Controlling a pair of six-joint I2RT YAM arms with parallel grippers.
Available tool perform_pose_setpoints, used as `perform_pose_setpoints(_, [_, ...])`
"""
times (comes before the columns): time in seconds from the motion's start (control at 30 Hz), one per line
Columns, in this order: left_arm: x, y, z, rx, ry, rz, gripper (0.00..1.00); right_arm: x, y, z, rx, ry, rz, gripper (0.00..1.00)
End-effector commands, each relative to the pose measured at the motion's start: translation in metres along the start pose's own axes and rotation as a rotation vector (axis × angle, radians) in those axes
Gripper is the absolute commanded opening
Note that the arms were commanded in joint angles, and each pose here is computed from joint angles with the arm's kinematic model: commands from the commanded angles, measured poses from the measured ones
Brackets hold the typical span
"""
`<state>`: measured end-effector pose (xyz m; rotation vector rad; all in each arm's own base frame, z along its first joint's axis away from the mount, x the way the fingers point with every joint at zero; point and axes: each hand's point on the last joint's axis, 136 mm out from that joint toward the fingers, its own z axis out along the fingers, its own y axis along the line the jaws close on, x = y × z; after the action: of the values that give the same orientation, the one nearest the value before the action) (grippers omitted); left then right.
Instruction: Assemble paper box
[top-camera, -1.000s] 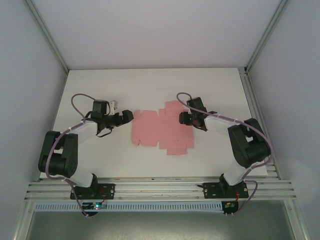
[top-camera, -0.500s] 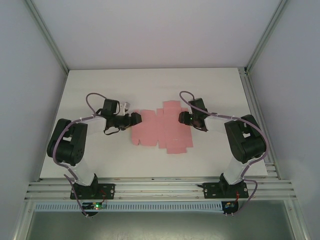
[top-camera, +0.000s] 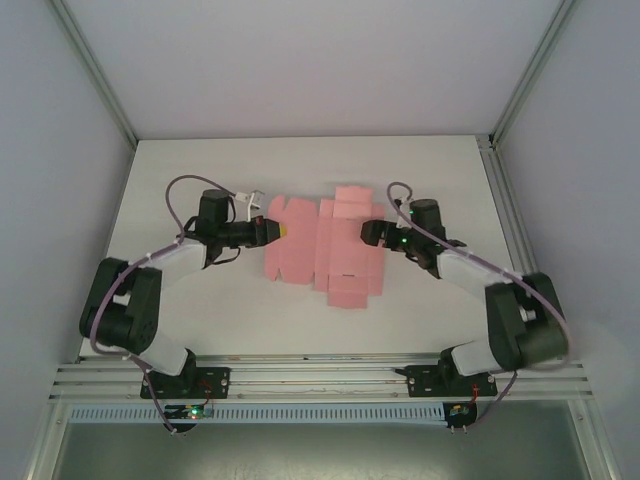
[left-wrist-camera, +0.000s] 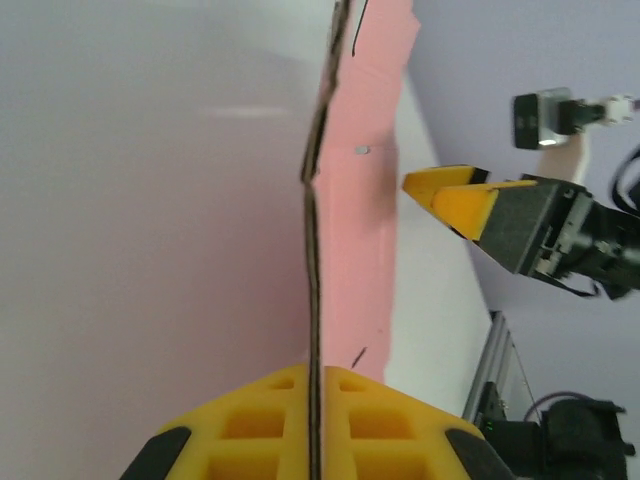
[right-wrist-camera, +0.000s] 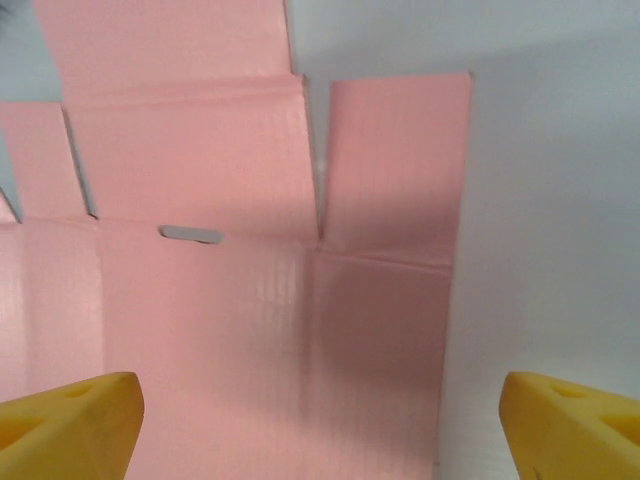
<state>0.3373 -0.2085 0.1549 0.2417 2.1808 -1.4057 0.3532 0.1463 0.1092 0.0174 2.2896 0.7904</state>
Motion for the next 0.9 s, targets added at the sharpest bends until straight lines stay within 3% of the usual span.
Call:
perform_pose_setpoints(0.0, [-0.014,-0.044,-0.009,0.14,-0.075,0.183,0.0,0.0,0.047,-0.027,-0.286,-0.038,-0.12,0.92])
perform_pose_setpoints(0.13, [-0.024,-0.06,-0.017,0.166,-0.111,0.165,0.0,0.002,0.058,-0.055,-0.39,-0.119,-0.157,0.92])
perform_pose_setpoints(0.37, [-0.014,-0.096,-0.033,0.265,-0.117,0.255,0.0,0.01,0.025,-0.068,-0.287,-0.196,-0.12,0.96])
perform_pose_setpoints(0.53, [-0.009,-0.115,-0.046,0.238,-0.146,0.35,0.0,0.012,0.049,-0.081,-0.431,-0.202,-0.189,0.92])
perform_pose_setpoints(0.67, [-0.012,-0.122,-0.056,0.192,-0.215,0.372,0.0,0.008,0.067,-0.095,-0.522,-0.246,-0.217,0.66])
perform_pose_setpoints(0.8, [-0.014,-0.123,-0.063,0.162,-0.271,0.391,0.0,-0.004,0.097,-0.121,-0.636,-0.323,-0.286,0.29])
perform_pose_setpoints(0.87, [-0.014,-0.125,-0.065,0.167,-0.286,0.393,0.0,-0.003,0.11,-0.129,-0.673,-0.329,-0.33,0.2])
